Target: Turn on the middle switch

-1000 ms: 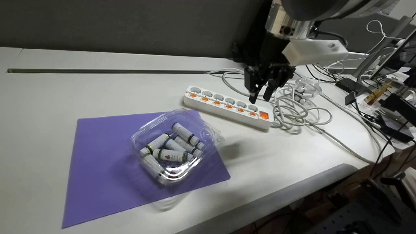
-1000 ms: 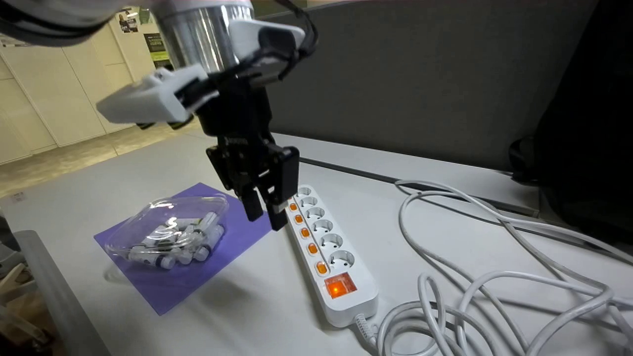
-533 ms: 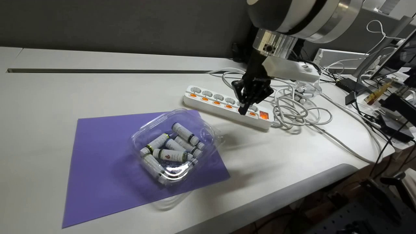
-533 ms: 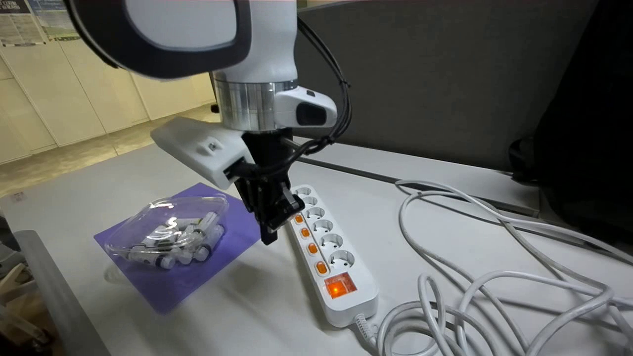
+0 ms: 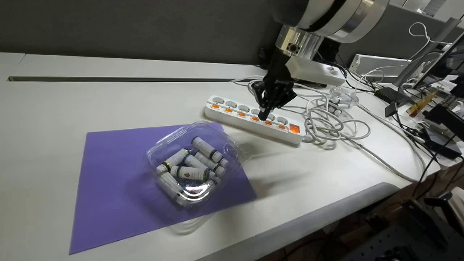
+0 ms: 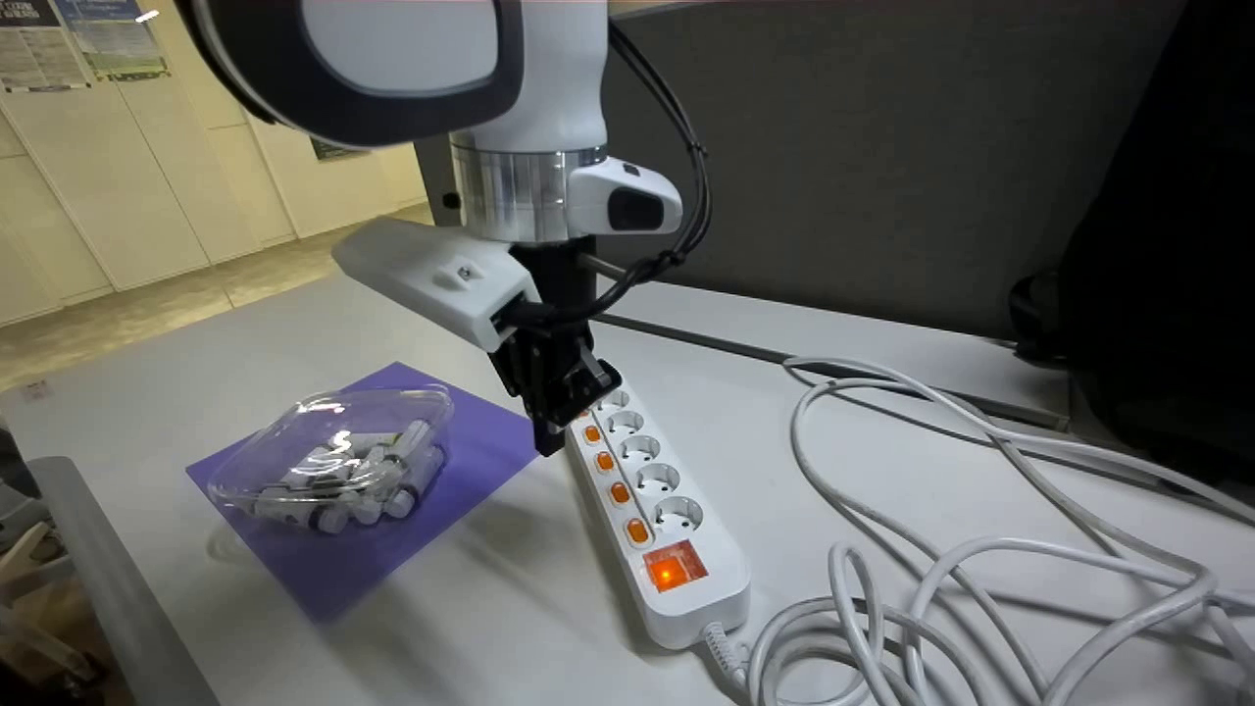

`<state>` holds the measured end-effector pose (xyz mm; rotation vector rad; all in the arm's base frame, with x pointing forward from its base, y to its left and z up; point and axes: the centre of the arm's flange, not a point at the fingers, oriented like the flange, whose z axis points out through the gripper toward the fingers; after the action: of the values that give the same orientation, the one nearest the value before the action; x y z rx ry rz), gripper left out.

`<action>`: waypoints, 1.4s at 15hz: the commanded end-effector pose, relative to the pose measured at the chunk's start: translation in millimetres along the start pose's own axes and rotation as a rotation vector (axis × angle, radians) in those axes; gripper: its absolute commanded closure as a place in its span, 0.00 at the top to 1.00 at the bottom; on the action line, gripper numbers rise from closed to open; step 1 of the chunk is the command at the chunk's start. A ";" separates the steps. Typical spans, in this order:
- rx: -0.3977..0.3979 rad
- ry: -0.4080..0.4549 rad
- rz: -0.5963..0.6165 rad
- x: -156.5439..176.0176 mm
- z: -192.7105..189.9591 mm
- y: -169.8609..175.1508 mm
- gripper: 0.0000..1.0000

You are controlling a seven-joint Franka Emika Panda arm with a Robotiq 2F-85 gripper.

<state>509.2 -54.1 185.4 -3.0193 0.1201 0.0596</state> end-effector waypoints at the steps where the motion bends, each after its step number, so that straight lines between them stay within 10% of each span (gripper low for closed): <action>1: 0.000 0.000 -0.001 0.0 0.0 0.0 0.00; 12: -0.050 0.229 0.049 14.2 36.5 -0.3 0.00; 21: -0.119 0.185 0.111 12.9 53.2 1.4 0.00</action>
<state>523.1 -50.0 149.3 -3.0744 0.2355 -0.2913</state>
